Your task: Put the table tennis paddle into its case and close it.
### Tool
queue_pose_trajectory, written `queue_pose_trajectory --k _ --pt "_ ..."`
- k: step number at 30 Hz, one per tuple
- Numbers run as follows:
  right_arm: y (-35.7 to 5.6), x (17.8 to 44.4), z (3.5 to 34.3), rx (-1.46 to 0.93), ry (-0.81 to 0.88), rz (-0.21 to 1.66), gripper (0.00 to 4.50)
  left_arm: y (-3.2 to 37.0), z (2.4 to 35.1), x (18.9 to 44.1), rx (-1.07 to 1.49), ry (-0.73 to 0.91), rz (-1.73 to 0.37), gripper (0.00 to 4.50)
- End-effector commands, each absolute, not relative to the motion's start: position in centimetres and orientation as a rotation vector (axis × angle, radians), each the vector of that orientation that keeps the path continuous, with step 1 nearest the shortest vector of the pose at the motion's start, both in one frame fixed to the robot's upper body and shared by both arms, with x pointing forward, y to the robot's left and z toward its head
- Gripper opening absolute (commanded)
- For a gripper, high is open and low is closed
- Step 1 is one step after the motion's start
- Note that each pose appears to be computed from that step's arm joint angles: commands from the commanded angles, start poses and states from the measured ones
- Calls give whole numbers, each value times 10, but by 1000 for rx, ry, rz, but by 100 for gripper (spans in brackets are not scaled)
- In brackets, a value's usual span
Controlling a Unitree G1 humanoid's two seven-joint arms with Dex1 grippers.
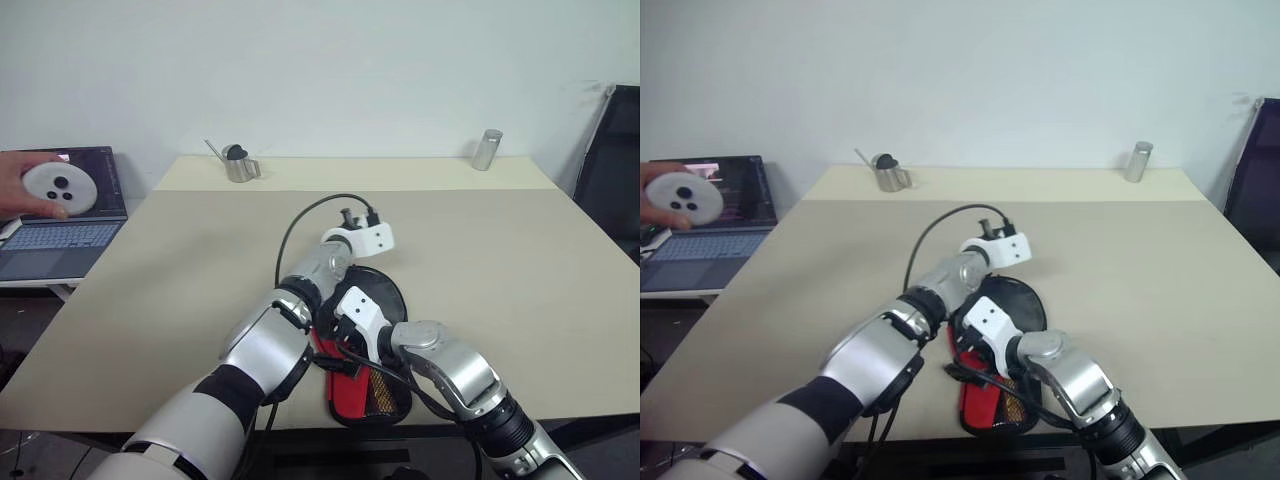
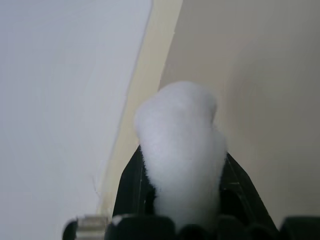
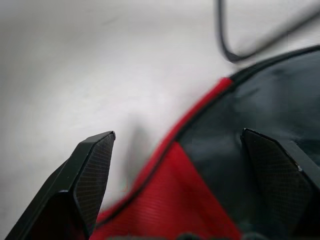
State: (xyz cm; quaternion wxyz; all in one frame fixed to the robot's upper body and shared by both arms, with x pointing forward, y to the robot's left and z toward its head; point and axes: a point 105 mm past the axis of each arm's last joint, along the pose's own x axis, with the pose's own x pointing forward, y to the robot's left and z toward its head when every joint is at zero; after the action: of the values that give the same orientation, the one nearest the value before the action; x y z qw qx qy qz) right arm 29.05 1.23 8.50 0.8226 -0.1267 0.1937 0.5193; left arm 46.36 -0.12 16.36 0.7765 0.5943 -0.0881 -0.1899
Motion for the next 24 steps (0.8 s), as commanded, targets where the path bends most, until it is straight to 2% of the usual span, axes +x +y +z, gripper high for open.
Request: queue_pose_trajectory --k 1,9,14,17,24 --pt "10 277 58 -242 555 1108 450 -39 198 453 1331 -384 -452 56" --pt "17 273 62 -227 554 1107 450 -69 174 436 1369 -392 -596 56" --pt "16 274 63 -221 556 1103 450 -58 149 437 1321 -226 -665 56" --pt "15 276 64 -219 557 1101 450 -46 132 437 1319 -125 -709 151" --pt "14 280 64 -220 554 1108 450 -32 100 429 1360 -24 -845 405"
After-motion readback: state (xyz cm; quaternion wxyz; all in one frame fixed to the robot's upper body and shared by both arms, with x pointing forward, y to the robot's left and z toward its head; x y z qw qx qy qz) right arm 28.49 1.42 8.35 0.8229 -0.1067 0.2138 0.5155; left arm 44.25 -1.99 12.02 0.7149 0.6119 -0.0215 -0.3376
